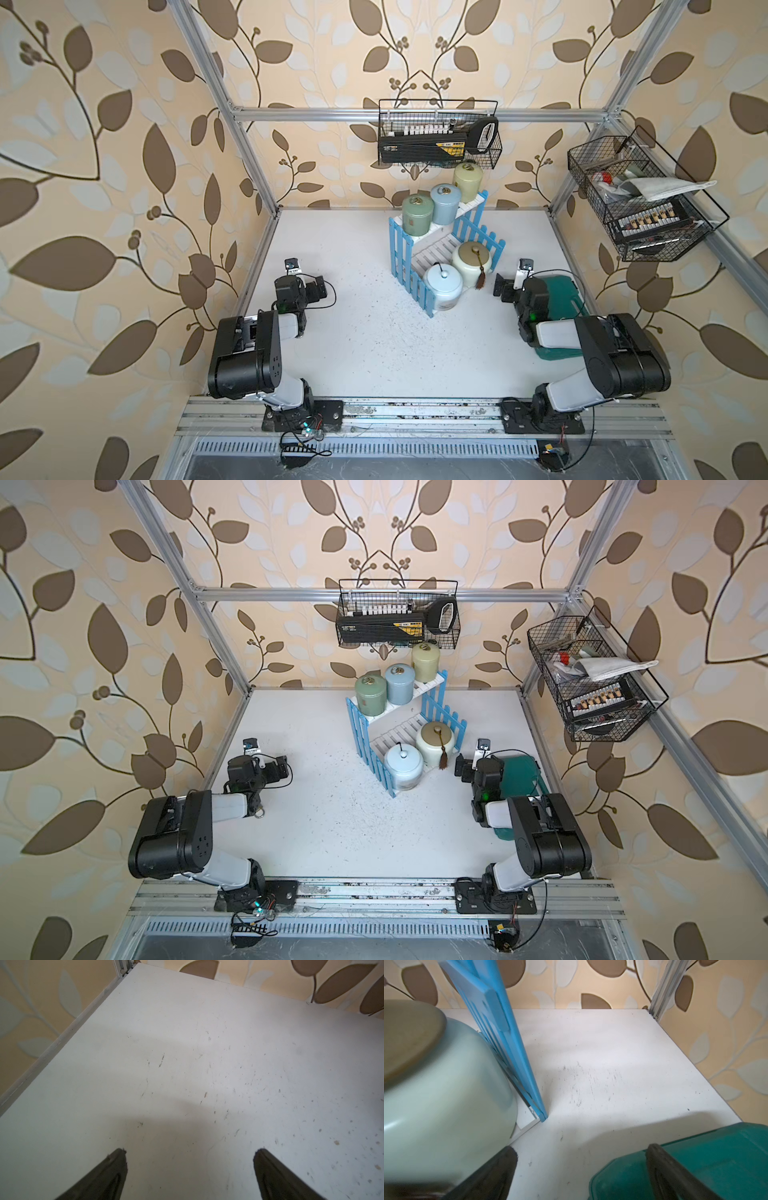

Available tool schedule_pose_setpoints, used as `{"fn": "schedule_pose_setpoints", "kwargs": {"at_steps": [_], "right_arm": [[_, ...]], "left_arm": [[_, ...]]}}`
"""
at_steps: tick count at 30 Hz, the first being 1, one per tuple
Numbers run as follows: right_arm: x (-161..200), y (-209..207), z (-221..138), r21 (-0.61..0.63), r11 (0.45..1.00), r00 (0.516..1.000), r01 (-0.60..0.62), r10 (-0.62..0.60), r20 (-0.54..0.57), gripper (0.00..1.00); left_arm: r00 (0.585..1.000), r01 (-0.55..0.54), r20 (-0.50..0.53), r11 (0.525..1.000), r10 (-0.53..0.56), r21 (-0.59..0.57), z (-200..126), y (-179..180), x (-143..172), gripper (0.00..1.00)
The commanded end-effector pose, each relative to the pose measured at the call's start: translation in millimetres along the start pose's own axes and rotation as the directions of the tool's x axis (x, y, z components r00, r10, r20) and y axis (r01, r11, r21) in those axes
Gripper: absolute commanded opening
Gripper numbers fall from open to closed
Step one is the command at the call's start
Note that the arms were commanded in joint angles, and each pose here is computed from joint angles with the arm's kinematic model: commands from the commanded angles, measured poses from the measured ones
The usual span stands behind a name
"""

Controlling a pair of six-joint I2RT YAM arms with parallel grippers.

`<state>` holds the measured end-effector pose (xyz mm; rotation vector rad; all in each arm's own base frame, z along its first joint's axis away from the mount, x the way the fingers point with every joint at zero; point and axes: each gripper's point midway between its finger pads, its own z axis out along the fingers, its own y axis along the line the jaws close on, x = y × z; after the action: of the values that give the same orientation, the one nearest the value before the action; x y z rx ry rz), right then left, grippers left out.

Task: Remove the tea canisters from the shelf
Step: Adjust the shelf at the center of the board.

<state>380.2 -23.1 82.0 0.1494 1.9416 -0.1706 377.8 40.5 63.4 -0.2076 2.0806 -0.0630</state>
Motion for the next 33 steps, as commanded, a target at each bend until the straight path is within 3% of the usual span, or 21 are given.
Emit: {"fn": "schedule_pose_setpoints", "kwargs": {"at_steps": [1,17,19,24,27,33], "right_arm": [[-13.5,1.8,1.0,-0.011,1.0,0.999,-0.006,0.007,0.032,0.99],[-13.1,1.5,0.8,-0.01,1.0,1.0,-0.006,0.007,0.031,0.99],[-14.2,1.5,-0.7,-0.01,1.0,0.999,-0.006,0.006,0.038,0.99],[-38.6,5.3,-10.4,-0.007,1.0,0.999,0.027,-0.027,0.024,0.99],[-54.5,2.9,-22.6,-0.007,1.0,0.999,0.015,-0.015,0.028,0.99],[-88.5,-1.0,-50.4,-0.014,0.991,0.99,-0.131,0.131,-0.046,0.99]], "left_arm": [[0.999,0.006,0.053,1.0,-0.007,0.013,-3.1,-0.9,-15.5,0.99],[0.998,0.004,0.057,1.0,-0.004,0.014,-4.3,-1.0,-15.8,0.99],[0.998,-0.021,0.056,0.998,0.017,0.058,-6.0,-9.1,-17.3,0.99],[0.998,-0.003,-0.06,0.997,0.007,0.074,-12.6,-17.6,-50.1,0.99],[0.998,-0.032,-0.054,0.991,0.039,0.133,-33.1,-32.2,-71.4,0.99],[0.974,-0.2,-0.075,0.969,0.213,0.146,-77.7,-72.8,-114.0,0.99]]}}
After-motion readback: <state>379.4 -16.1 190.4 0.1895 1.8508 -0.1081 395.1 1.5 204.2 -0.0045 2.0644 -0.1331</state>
